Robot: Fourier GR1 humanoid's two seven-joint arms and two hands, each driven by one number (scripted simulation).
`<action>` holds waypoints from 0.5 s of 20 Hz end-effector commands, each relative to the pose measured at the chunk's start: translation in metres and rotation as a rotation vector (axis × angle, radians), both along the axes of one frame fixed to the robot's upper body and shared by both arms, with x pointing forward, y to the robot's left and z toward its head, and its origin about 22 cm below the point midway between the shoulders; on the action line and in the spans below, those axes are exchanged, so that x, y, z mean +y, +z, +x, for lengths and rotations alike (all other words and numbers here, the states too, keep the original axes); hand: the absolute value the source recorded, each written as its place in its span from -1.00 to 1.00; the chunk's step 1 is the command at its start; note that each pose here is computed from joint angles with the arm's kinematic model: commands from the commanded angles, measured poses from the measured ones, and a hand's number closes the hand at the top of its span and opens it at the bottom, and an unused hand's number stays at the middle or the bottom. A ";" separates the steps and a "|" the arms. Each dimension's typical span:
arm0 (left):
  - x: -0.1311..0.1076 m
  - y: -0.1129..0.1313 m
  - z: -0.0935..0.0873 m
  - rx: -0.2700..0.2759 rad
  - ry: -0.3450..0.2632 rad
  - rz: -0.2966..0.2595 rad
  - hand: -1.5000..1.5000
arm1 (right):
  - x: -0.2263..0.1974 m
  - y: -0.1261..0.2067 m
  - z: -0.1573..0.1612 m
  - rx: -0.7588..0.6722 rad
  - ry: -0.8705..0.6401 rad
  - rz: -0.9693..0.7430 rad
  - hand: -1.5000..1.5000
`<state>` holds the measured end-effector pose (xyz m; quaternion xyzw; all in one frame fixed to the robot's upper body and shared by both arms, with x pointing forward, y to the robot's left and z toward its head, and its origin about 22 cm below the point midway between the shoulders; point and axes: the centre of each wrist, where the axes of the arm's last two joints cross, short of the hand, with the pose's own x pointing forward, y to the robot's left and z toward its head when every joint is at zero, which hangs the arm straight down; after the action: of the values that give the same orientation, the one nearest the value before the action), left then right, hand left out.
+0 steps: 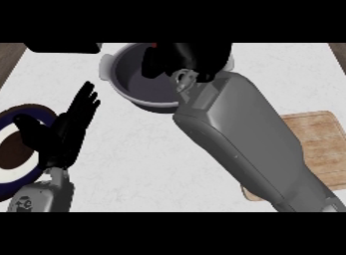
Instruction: Pick the tomato from the cutting board and place it in the pot
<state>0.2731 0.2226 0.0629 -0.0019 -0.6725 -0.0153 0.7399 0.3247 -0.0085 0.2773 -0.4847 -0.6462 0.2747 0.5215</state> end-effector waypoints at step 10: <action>0.000 0.000 -0.003 -0.002 0.007 -0.008 0.00 | 0.002 -0.049 0.089 0.127 -0.077 0.021 1.00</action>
<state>0.2703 0.2208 0.0644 -0.0041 -0.6747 -0.0173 0.7379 0.3947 -0.0043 0.2508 -0.4854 -0.6038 0.2728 0.5705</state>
